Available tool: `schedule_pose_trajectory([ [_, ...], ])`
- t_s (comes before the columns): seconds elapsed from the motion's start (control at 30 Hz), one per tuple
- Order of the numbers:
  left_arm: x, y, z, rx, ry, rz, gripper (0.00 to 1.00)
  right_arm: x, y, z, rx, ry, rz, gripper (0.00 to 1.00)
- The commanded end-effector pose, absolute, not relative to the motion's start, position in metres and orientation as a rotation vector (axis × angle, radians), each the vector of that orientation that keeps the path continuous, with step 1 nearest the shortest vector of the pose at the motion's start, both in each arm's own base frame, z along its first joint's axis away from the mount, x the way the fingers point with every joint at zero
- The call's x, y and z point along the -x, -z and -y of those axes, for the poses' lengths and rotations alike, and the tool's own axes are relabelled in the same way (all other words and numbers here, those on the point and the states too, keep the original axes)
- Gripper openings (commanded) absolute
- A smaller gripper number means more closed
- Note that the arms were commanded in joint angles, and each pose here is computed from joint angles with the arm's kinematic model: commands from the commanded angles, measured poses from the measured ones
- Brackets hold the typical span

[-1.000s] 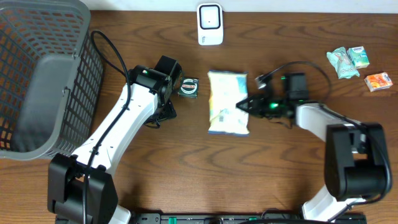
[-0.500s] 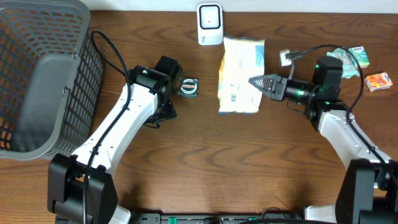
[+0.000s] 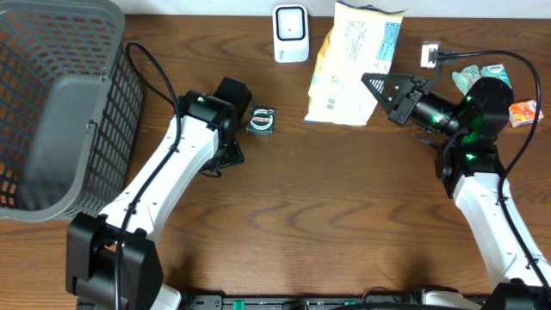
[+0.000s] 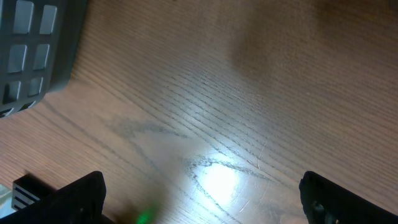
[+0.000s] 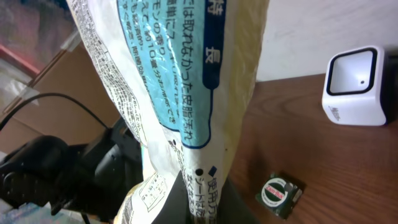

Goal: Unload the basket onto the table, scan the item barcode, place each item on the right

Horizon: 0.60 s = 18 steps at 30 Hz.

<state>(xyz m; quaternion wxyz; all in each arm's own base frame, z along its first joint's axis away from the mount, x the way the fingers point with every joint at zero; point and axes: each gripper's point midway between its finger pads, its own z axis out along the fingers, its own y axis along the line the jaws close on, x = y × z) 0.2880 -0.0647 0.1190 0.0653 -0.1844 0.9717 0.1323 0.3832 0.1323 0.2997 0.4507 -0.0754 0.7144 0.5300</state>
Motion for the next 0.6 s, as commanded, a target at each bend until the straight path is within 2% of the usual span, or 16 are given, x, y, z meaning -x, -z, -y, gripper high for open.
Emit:
schedule_pose_trajectory([
  [0.0,-0.286,-0.120,0.060,0.570,-0.425,-2.922,0.98,-0.383,-0.314,-0.131,0.179,-1.299,-1.729,0.01],
  [0.57,-0.286,-0.120,0.060,0.570,-0.425,-2.922,0.98,-0.380,-0.315,-0.142,0.190,-1.332,-1.730,0.01],
])
